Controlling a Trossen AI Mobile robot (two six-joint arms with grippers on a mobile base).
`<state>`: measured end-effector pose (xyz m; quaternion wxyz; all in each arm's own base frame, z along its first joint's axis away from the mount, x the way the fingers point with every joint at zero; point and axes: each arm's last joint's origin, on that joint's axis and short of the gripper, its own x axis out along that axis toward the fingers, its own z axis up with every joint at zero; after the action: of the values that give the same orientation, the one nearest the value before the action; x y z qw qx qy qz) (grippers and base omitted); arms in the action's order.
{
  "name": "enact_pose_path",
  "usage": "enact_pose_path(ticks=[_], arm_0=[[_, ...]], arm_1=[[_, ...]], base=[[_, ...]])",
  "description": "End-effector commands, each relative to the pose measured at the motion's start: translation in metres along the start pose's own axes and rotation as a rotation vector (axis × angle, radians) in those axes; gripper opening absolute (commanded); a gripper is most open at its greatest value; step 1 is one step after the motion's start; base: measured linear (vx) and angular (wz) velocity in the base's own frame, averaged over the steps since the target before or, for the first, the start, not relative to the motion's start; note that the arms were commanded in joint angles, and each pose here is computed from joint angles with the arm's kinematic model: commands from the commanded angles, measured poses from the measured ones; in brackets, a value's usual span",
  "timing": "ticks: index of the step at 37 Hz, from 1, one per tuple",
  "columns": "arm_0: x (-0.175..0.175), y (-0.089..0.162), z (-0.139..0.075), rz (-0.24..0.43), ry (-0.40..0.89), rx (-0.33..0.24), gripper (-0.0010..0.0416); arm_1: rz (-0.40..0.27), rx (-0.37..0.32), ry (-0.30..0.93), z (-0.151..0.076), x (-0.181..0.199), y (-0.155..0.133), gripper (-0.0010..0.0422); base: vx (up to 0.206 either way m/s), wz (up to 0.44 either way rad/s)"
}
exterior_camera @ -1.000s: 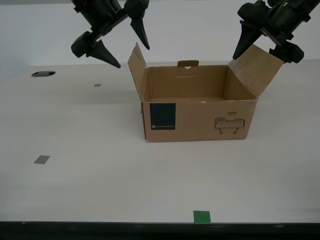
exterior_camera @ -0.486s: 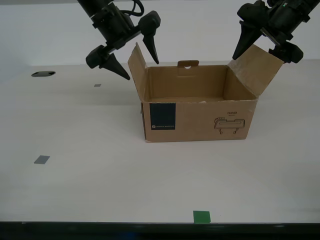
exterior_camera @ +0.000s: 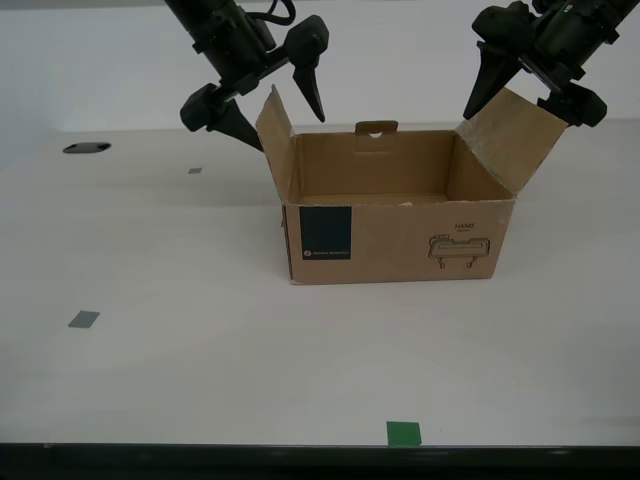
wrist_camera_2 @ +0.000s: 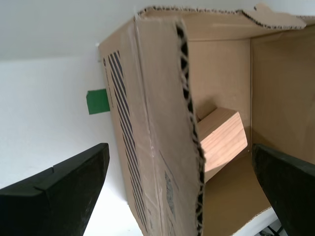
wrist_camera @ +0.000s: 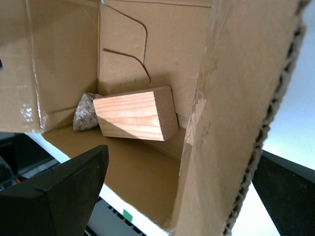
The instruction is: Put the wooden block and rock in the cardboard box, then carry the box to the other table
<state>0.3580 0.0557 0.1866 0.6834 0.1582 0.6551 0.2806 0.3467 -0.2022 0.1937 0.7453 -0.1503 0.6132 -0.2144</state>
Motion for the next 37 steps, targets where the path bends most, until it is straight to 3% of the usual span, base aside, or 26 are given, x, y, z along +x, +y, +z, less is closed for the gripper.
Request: enact_pose_path(ticks=[1, 17, 33, 37], arm_0=[[0.000, 0.000, 0.000, -0.002, 0.004, 0.042, 0.0387], [0.018, -0.009, -0.018, 0.000, 0.083, 0.110, 0.0387], [0.017, -0.009, -0.010, -0.001, 0.010, 0.057, 0.0345], [0.018, -0.009, -0.008, -0.001, -0.006, 0.059, 0.0332]], arm_1=[[-0.001, 0.006, -0.001, -0.001, 0.001, -0.001, 0.0391], [0.027, 0.031, -0.020, -0.002, 0.003, -0.002, 0.0391], [0.037, 0.049, -0.037, -0.001, 0.004, -0.004, 0.0391], [0.085, 0.047, -0.059, -0.001, 0.004, -0.003, 0.0391]], base=[[0.000, 0.000], [0.000, 0.000], [0.000, 0.000], [0.000, 0.000]])
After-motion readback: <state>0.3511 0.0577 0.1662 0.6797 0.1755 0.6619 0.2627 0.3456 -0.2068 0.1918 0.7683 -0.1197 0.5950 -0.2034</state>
